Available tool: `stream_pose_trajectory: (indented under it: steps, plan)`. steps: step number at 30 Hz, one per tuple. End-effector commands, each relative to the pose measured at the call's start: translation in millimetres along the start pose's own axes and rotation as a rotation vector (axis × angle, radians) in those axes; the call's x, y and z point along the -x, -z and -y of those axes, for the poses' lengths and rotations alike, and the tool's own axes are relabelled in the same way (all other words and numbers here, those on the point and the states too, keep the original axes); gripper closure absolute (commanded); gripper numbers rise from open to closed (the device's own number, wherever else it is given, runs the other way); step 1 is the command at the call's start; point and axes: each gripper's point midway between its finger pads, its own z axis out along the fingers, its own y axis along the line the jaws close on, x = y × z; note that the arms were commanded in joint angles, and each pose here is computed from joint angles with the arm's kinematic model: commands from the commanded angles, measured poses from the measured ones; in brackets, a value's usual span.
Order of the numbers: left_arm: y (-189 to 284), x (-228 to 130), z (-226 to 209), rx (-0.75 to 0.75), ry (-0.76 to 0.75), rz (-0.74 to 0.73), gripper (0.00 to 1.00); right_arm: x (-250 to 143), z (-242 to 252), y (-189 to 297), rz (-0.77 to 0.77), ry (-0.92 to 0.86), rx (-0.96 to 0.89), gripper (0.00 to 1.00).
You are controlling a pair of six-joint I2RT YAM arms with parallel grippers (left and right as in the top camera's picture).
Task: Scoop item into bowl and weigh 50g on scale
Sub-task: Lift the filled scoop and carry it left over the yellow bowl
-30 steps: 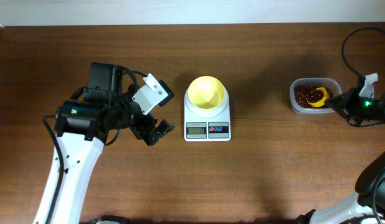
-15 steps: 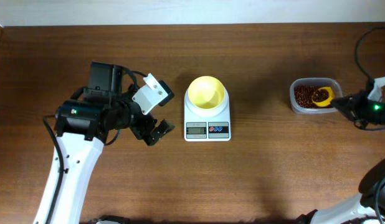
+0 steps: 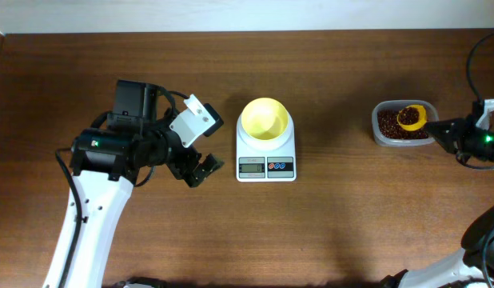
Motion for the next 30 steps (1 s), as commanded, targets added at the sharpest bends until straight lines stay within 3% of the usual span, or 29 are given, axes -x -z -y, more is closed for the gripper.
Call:
stream_pose_trajectory:
  steps: [1,10,17,30]
  plan:
    - [-1.7,-2.1,-1.1,-0.003,-0.008,-0.007,0.01,-2.3,-5.7,-0.9,-0.008,-0.003,0.052,0.96]
    - [-1.7,-2.1,-1.1,-0.003,-0.009,-0.007,0.01,-1.5,-40.7,4.5,-0.004,-0.003,0.258,0.96]
    - [-1.7,-2.1,-1.1,-0.003,-0.008,-0.007,0.01,-3.1,-52.8,4.0,-0.013,0.001,0.318,0.96]
    - [-1.7,-2.1,-1.1,-0.003,-0.008,-0.007,0.01,-66.3,-124.0,-70.5,-0.279,0.139,0.416,0.96]
